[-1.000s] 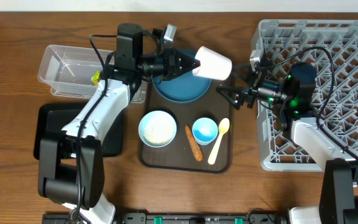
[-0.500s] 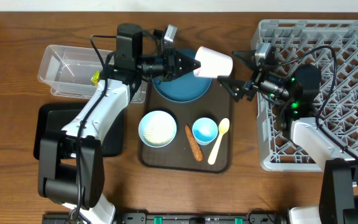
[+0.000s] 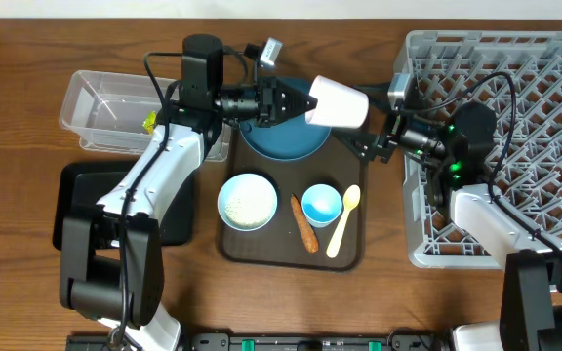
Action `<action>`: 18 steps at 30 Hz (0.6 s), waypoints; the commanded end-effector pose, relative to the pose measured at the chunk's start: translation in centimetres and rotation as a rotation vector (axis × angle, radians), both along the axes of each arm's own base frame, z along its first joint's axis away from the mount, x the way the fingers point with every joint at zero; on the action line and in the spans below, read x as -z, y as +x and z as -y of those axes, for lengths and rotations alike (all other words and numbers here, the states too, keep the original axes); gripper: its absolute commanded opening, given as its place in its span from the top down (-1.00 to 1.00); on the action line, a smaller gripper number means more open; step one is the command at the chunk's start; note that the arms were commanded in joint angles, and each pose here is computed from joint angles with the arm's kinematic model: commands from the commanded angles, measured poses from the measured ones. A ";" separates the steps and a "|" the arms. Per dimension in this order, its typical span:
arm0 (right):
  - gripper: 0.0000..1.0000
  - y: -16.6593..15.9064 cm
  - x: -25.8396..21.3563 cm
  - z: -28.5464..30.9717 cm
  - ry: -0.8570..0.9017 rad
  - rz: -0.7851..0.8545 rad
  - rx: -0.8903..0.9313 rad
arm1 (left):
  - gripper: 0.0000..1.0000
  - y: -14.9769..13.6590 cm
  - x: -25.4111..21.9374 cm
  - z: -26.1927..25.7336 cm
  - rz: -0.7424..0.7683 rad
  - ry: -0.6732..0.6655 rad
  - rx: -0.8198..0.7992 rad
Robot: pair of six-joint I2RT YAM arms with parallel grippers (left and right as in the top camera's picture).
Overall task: Sort waste into correct bins and load items into the dishwasher rack
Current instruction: 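Hand pink cup from left gripper to right gripper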
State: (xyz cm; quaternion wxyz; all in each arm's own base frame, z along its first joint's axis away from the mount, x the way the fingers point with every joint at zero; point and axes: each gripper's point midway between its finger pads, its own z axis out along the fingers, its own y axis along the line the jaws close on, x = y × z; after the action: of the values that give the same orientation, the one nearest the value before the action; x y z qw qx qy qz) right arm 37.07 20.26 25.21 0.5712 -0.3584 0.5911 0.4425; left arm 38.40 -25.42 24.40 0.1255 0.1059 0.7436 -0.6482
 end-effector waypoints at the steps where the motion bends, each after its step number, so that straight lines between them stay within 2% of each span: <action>1: -0.78 -0.4 -0.7 -0.5 0.006 0.031 -0.029 | 0.88 -0.6 -1.5 0.1 0.034 -0.023 0.033; 11: -0.68 -0.8 -1.1 -0.6 0.010 0.049 -0.053 | 0.87 -0.6 -1.5 0.1 0.034 -0.023 0.033; 18: -0.41 -0.9 -1.3 -0.6 0.012 0.063 -0.055 | 0.88 -0.6 -1.5 0.1 0.034 -0.023 0.033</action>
State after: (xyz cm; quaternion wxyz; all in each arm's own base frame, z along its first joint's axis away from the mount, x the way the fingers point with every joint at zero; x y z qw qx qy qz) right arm 36.36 20.46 26.20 0.5817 -0.3797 0.5655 0.4446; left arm 38.26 -25.43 24.46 0.1228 0.1083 0.7420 -0.6501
